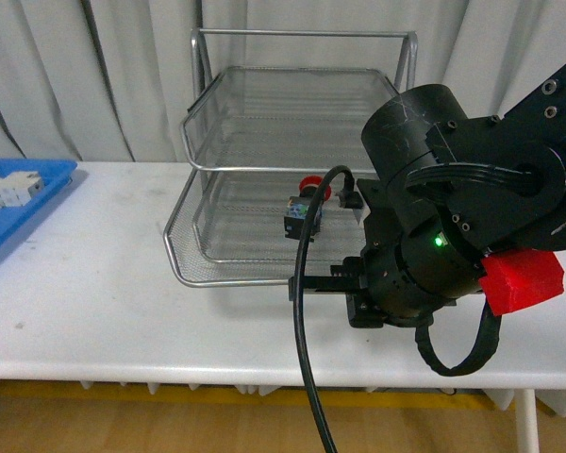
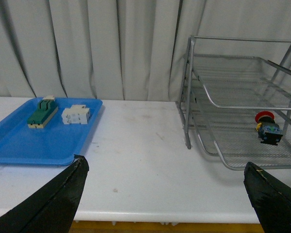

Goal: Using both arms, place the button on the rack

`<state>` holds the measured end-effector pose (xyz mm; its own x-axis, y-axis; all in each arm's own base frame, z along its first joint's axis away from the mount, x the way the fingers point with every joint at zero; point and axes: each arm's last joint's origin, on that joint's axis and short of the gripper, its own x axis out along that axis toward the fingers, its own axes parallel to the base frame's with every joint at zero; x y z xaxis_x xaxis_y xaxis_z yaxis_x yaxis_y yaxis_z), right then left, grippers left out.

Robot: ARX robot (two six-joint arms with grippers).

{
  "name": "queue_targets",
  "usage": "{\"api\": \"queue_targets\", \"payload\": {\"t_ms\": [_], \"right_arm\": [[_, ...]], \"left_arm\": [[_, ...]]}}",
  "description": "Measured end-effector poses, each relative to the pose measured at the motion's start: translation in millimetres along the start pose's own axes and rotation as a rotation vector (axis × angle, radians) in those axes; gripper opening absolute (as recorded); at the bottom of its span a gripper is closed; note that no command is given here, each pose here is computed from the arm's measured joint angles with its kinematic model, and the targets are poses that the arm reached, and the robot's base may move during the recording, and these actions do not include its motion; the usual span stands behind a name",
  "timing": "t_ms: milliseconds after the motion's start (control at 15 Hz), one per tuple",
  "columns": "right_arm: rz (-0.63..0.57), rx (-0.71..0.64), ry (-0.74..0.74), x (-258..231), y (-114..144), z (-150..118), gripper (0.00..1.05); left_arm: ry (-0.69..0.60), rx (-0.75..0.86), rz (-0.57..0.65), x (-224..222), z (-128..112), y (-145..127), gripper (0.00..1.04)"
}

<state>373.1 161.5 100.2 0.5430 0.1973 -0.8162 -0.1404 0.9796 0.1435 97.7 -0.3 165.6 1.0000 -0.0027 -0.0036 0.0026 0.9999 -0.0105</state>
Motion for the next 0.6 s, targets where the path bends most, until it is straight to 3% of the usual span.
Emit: {"api": "queue_targets", "payload": {"t_ms": [600], "right_arm": [[0.015,-0.016,-0.002,1.0,0.2,1.1,0.02]], "left_arm": [[0.000,0.000,0.000,0.0,0.0,0.0,0.98]]}}
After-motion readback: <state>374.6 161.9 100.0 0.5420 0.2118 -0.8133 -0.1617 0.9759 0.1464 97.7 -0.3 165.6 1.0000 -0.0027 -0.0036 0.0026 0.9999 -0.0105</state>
